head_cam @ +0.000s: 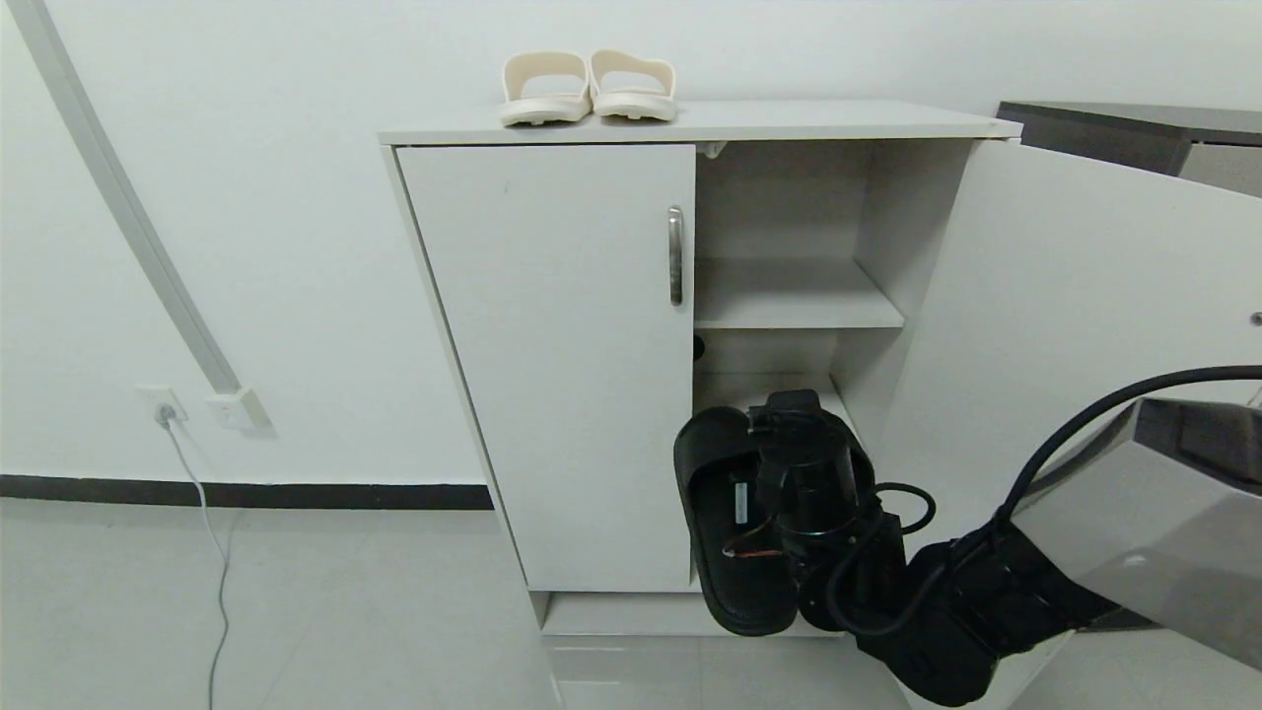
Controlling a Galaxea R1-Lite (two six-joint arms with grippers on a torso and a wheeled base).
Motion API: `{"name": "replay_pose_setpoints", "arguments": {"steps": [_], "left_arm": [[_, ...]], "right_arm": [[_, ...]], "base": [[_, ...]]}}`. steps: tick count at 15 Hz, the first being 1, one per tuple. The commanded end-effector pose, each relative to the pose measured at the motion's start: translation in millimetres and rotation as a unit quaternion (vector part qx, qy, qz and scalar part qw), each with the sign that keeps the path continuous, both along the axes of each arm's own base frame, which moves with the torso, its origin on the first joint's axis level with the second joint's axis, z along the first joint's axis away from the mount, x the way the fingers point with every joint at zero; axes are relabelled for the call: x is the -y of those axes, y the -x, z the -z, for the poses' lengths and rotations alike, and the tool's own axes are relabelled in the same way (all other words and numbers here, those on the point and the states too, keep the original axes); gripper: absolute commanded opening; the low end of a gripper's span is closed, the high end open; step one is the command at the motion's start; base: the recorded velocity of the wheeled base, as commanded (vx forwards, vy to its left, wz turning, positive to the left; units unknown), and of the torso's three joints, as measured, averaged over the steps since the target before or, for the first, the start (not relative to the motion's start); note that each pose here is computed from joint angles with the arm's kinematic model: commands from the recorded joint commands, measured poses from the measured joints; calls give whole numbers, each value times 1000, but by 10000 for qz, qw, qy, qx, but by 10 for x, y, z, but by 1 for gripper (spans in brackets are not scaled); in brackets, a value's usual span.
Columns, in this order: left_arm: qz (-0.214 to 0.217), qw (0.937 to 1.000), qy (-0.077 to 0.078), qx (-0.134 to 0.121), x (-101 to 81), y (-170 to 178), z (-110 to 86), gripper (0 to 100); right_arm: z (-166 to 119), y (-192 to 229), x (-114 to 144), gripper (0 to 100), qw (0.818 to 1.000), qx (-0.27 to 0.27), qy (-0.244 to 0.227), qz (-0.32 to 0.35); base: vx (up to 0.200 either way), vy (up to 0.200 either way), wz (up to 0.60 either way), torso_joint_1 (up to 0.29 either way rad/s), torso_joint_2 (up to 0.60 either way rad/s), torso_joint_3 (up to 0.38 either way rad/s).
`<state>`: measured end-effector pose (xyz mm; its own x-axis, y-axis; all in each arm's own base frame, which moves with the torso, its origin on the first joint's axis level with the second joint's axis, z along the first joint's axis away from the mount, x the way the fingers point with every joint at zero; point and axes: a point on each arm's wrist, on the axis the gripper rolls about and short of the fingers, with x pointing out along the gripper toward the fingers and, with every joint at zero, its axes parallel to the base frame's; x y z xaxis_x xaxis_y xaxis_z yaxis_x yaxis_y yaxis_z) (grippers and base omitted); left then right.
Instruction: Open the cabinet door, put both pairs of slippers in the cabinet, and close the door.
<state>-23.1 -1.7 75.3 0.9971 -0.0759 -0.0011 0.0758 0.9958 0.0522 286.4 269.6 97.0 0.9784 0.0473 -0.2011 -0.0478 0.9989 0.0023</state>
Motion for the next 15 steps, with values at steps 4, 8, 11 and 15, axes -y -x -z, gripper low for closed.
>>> {"name": "replay_pose_setpoints", "arguments": {"steps": [4, 8, 11, 15], "left_arm": [[-19, 10000, 16, -19, -1, -2, 0, 0], [-19, 10000, 24, -19, -1, -3, -2, 0], [-19, 10000, 54, -14, -1, -2, -1, 0], [-19, 10000, 62, -15, -1, -2, -1, 0]], "right_arm": [[181, -135, 38, 0, 9994, -99, 115, 324], [225, -180, 72, 0, 9991, -122, 136, 393], [236, -181, 71, 0, 9991, -122, 136, 393], [278, -198, 105, 0, 9987, -170, 186, 446]], "base": [[0, 0, 0, 0, 0, 0], [0, -200, 0, 2, 0, -2], [0, -67, 0, 1, 1, -2], [0, 0, 0, 0, 0, 0]]}}
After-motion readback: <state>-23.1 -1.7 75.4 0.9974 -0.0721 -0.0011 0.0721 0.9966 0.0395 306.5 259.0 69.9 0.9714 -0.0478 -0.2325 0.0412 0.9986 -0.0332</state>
